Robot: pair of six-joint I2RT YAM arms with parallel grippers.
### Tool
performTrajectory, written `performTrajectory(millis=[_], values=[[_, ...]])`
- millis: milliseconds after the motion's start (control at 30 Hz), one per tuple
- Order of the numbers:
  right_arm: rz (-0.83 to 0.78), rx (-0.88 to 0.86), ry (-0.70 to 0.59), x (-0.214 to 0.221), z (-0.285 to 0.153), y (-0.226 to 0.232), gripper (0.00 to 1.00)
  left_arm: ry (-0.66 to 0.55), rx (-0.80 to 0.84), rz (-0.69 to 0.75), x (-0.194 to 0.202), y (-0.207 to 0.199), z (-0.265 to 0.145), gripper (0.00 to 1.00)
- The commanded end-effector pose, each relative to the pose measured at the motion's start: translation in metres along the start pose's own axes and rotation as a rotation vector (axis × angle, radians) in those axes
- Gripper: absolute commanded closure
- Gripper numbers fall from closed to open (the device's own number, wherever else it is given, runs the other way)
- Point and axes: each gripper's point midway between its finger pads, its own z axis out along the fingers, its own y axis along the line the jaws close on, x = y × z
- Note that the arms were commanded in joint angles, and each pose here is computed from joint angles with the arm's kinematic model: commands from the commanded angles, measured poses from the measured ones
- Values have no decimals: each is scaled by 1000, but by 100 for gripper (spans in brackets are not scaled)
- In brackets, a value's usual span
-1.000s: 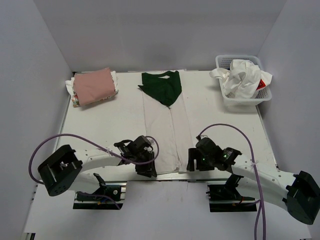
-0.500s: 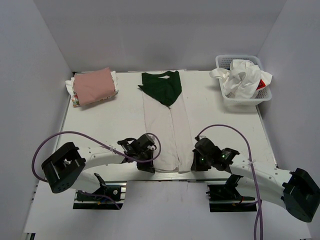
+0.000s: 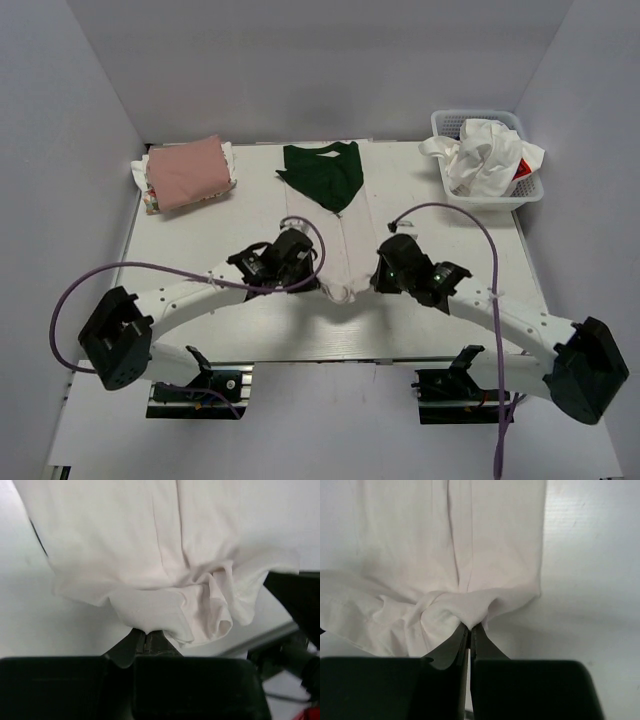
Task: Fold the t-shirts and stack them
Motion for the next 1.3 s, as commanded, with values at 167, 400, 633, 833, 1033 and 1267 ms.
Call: performTrajectory(millis=[167, 400, 633, 833, 1033, 1267], values=[[27, 60, -336, -151, 31, 19, 100, -290, -170, -12, -153, 7, 8, 100], [57, 22, -319, -207, 78, 24, 100, -274, -149, -28, -205, 16, 39, 100], [89, -20, -243, -214, 125, 15, 100, -286, -149, -35, -240, 35, 77, 100], [92, 11, -198, -221, 163, 1, 90, -275, -207, -73, -266, 64, 98, 74], [-5, -52, -173, -232, 148, 13, 45, -247, -174, -81, -277, 62, 92, 0], [-77, -191, -137, -186, 130, 39, 10, -228, -105, -132, -215, 67, 48, 0]])
